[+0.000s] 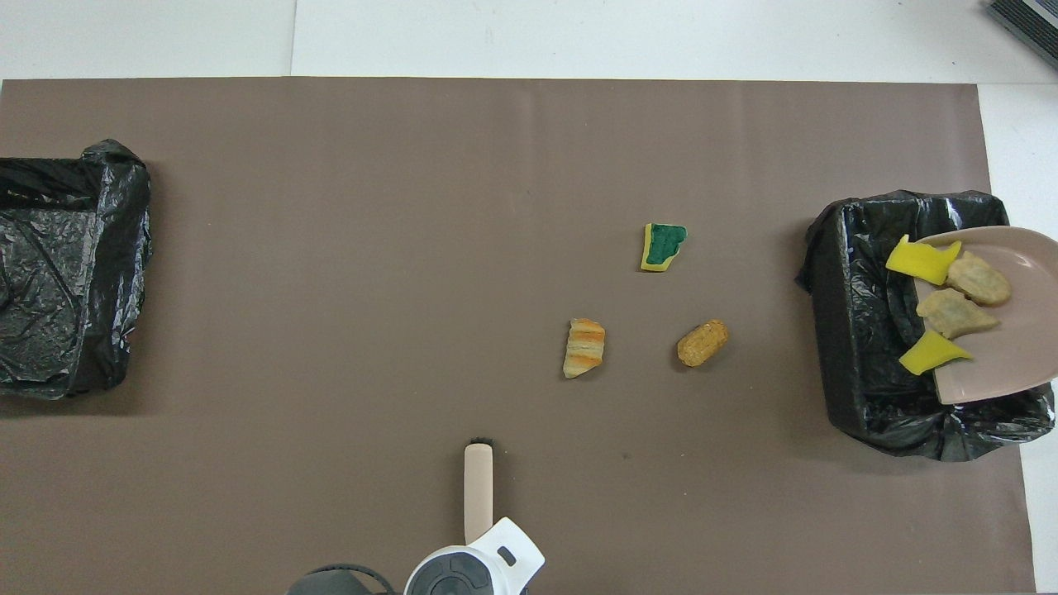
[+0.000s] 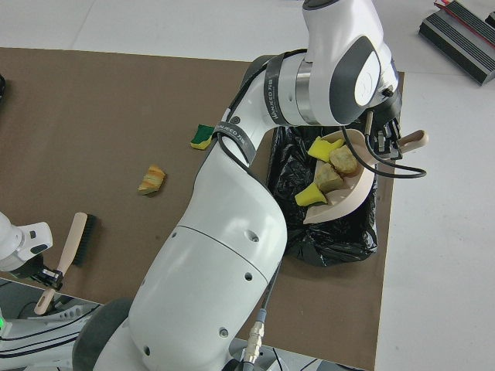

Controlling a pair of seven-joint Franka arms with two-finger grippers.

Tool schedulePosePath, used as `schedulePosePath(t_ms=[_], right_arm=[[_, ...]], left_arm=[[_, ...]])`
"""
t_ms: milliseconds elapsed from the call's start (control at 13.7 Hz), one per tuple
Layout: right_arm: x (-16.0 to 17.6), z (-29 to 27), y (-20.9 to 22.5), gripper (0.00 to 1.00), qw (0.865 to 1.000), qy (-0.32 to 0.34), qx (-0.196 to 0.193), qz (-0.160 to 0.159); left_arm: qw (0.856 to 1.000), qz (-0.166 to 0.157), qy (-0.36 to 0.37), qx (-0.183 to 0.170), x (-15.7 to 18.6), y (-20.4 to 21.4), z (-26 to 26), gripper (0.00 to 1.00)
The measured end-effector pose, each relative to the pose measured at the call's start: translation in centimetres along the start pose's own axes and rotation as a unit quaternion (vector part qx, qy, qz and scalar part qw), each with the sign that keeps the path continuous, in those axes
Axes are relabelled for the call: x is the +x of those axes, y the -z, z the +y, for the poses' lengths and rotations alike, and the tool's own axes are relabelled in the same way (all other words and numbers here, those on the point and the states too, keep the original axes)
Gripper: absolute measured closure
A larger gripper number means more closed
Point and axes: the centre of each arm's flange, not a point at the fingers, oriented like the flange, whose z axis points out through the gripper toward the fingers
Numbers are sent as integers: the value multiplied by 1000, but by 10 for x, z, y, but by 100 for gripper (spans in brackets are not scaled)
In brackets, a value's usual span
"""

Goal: Sweep and dump trash in bin
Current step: 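Tip the dustpan into the bin with the right gripper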

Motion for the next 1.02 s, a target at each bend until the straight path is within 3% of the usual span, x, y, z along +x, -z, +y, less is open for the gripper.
schedulePosePath(t_ms=[146, 219, 583, 656, 802, 1020], right_arm=[[-1, -8, 12, 69, 999, -5, 14, -30], [-6, -12, 15, 69, 999, -8, 17, -41], [-27, -31, 36, 69, 997, -19, 9, -73], [-30, -37, 45, 69, 997, -20, 3, -76], [-32, -45, 55, 69, 997, -25, -6, -71], [-17, -46, 47, 69, 999, -33, -11, -9]], left_arm=[[1000, -1, -3, -3, 5, 0, -2, 70], [1000, -1, -5, -5, 6, -1, -2, 63], [999, 13, -24, -16, 8, 11, 6, 7], [999, 19, -29, -18, 10, 16, 7, 0], [998, 44, -31, -24, 25, 40, 4, 0], [995, 91, -31, -32, 59, 95, -17, 0]])
